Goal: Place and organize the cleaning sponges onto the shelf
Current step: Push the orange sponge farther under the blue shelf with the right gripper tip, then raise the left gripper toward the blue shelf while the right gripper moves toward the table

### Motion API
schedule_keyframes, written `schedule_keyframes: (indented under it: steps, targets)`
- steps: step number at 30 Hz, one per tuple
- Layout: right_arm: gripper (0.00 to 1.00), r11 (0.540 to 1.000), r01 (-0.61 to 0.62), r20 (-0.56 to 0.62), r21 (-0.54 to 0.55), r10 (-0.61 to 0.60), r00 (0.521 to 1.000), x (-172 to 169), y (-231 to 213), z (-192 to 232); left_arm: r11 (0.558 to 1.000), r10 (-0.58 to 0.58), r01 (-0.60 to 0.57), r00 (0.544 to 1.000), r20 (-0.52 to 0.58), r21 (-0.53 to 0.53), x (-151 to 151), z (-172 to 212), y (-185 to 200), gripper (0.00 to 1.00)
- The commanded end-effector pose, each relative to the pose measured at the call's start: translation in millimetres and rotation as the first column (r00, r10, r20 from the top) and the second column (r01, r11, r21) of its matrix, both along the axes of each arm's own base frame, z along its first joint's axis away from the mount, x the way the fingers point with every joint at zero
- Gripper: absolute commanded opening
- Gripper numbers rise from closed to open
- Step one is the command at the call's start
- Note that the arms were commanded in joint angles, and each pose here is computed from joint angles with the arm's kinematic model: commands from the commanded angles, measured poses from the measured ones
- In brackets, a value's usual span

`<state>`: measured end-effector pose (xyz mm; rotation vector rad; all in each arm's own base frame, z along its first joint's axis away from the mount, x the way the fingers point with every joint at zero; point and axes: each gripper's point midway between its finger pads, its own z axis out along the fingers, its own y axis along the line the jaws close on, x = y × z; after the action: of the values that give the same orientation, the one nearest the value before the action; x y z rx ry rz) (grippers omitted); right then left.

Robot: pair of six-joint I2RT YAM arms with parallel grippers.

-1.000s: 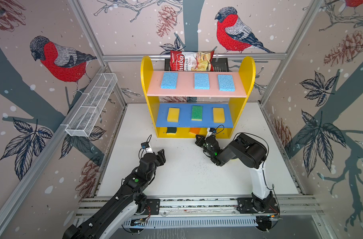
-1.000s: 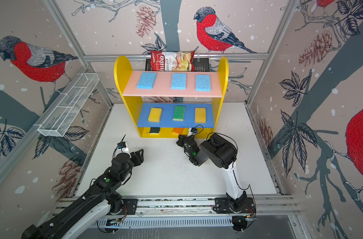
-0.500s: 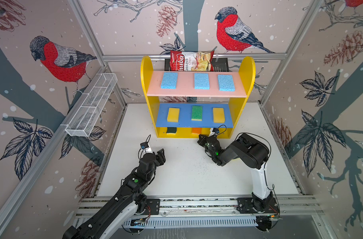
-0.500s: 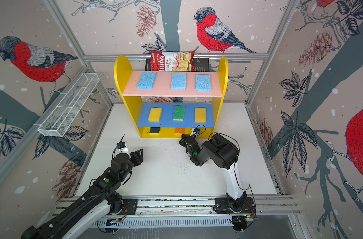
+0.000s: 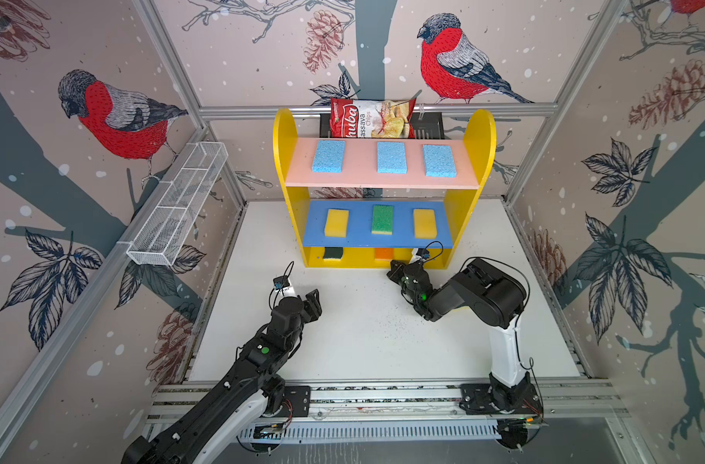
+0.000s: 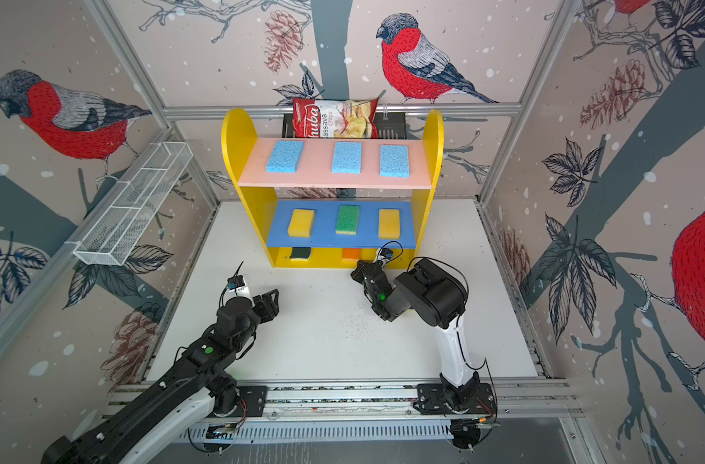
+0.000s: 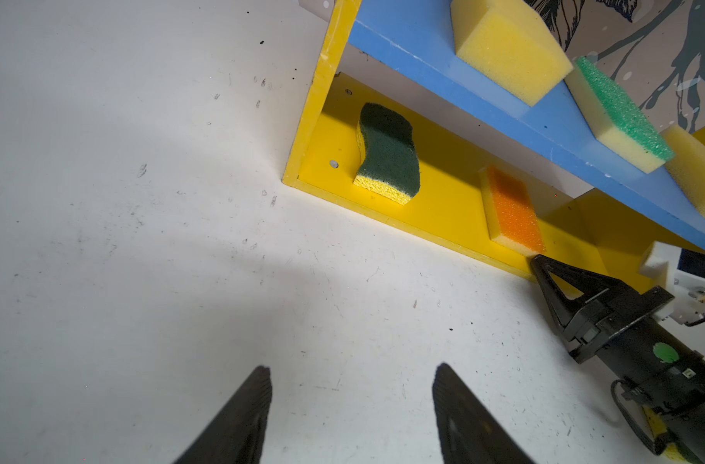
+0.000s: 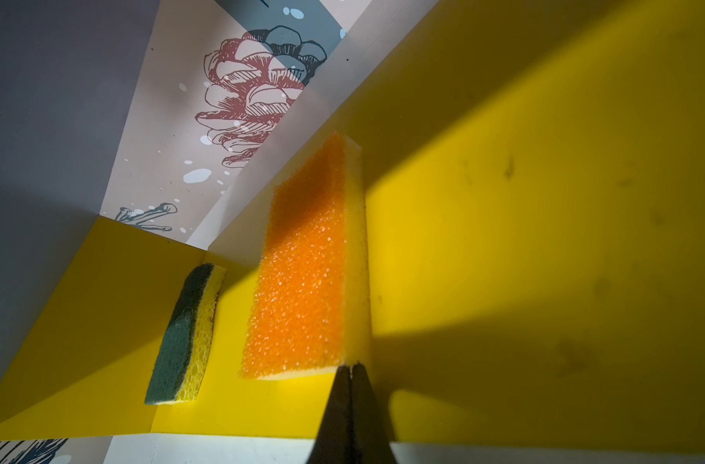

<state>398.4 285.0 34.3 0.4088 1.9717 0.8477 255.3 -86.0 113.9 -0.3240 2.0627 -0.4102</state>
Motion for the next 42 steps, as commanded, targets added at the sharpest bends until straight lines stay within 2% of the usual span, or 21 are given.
schedule_keyframes:
  steps: [1,12,19,25,29,35,38,42]
  targets:
    - [0.02,0.999,0.016,-0.012,-0.036,-0.017,1.0,1,-7,-5,1.0,-0.006,0.007,1.0,0.031,-0.011,4,8,-3,0.65]
    - [0.02,0.998,0.022,0.005,-0.064,-0.022,1.0,0,-13,3,1.0,-0.015,0.015,1.0,0.02,-0.012,6,4,-6,0.65]
    - [0.05,0.986,-0.023,0.048,-0.163,0.031,0.998,-17,2,22,1.0,-0.014,0.014,1.0,0.019,-0.012,6,7,-6,0.65]
    - [0.09,0.98,-0.046,0.057,-0.193,0.058,0.997,-37,2,40,1.0,-0.019,0.019,1.0,0.007,-0.002,5,7,-6,0.65]
    - [0.17,0.971,-0.058,0.076,-0.232,0.077,0.994,-56,-2,56,0.999,-0.033,0.033,0.999,-0.005,0.016,3,8,-7,0.66]
    - [0.49,0.946,-0.093,0.075,-0.31,0.121,0.99,-84,-9,74,0.994,-0.083,0.084,0.996,-0.015,0.067,1,16,-12,0.71]
    - [0.53,0.934,-0.105,0.06,-0.342,0.133,0.989,-95,-21,84,0.985,-0.14,0.141,0.99,-0.022,0.096,1,24,-23,0.75]
    - [0.52,0.909,-0.079,0.043,-0.408,0.105,0.994,-107,-48,95,0.973,-0.155,0.154,0.988,-0.006,0.173,2,43,-41,0.8]
